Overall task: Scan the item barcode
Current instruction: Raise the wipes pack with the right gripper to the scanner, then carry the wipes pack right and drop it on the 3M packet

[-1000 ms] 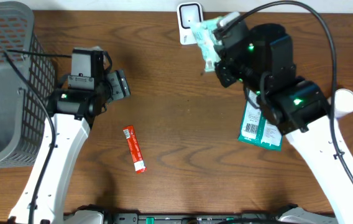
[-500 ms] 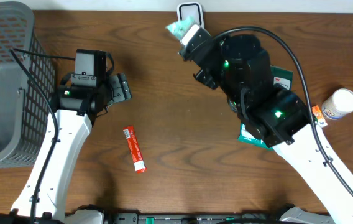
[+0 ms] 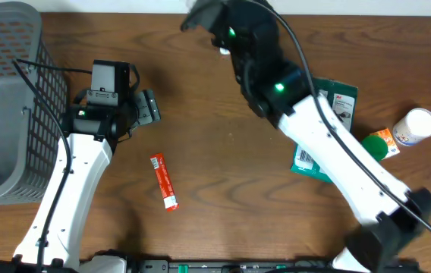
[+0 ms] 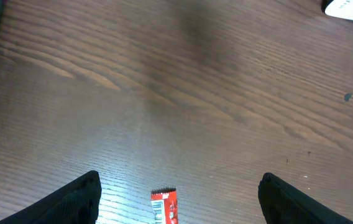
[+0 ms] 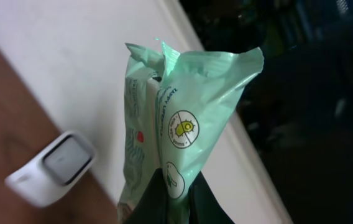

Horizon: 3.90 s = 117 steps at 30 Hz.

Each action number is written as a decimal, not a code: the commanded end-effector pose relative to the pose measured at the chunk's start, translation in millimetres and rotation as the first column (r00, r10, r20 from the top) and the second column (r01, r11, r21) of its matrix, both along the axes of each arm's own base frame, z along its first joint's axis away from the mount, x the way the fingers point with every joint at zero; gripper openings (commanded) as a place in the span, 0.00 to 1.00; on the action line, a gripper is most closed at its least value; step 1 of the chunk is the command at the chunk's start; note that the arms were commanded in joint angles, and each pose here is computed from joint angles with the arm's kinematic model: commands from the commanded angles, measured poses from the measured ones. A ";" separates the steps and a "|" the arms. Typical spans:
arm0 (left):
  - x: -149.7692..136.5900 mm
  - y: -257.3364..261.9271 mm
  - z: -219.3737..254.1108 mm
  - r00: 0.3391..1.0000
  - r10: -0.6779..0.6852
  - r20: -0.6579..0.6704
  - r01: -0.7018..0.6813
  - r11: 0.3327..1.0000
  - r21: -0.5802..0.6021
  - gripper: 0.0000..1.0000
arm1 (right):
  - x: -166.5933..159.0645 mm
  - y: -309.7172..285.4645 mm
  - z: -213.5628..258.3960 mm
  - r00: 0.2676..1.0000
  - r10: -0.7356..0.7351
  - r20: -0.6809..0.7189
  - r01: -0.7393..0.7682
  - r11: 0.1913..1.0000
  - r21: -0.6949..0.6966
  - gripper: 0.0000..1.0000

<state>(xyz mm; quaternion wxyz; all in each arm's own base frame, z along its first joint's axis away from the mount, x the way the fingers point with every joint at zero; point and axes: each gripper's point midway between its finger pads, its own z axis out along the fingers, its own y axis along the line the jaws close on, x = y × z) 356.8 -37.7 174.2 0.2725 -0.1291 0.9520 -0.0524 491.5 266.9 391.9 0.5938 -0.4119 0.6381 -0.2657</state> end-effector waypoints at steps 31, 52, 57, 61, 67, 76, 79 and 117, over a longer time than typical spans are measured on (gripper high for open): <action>-0.5 2.1 -2.3 1.000 0.004 -0.008 -0.004 1.000 0.010 0.83 | 160.4 16.6 -234.8 0.997 0.051 0.057 -0.043 0.988 -0.146 0.01; -0.5 2.2 -2.2 1.000 0.004 -0.008 -0.004 1.000 0.010 0.83 | 163.9 3.1 -222.2 0.993 -0.007 0.118 0.034 0.973 -0.229 0.01; -0.5 2.1 -2.3 1.000 0.004 -0.008 -0.004 1.000 0.010 0.83 | 159.4 1.8 -208.7 0.982 -0.082 0.168 0.115 0.973 -0.202 0.01; -0.5 2.2 -2.2 1.000 0.004 -0.008 -0.004 1.000 0.010 0.83 | 152.2 -3.5 -189.5 0.966 -0.198 0.167 0.197 0.980 0.026 0.01; -0.5 2.1 -2.3 1.000 0.004 -0.008 -0.004 1.000 0.010 0.83 | 133.5 -25.9 -116.5 0.939 -0.310 0.146 0.271 0.933 0.238 0.01; -0.5 2.2 -2.2 1.000 0.004 -0.008 -0.004 1.000 0.010 0.83 | 37.2 -72.6 -65.7 0.914 -0.215 -0.345 0.356 0.834 0.422 0.01; -0.5 2.2 -2.2 1.000 0.004 -0.008 -0.004 1.000 0.010 0.83 | -7.3 -87.8 -59.7 0.859 -0.101 -0.503 0.362 0.813 0.456 0.01; 0.1 2.1 -1.9 1.000 0.004 -0.005 -0.004 1.000 0.010 0.83 | -136.2 -281.4 -256.8 0.171 -0.332 -0.928 0.870 0.493 -0.016 0.99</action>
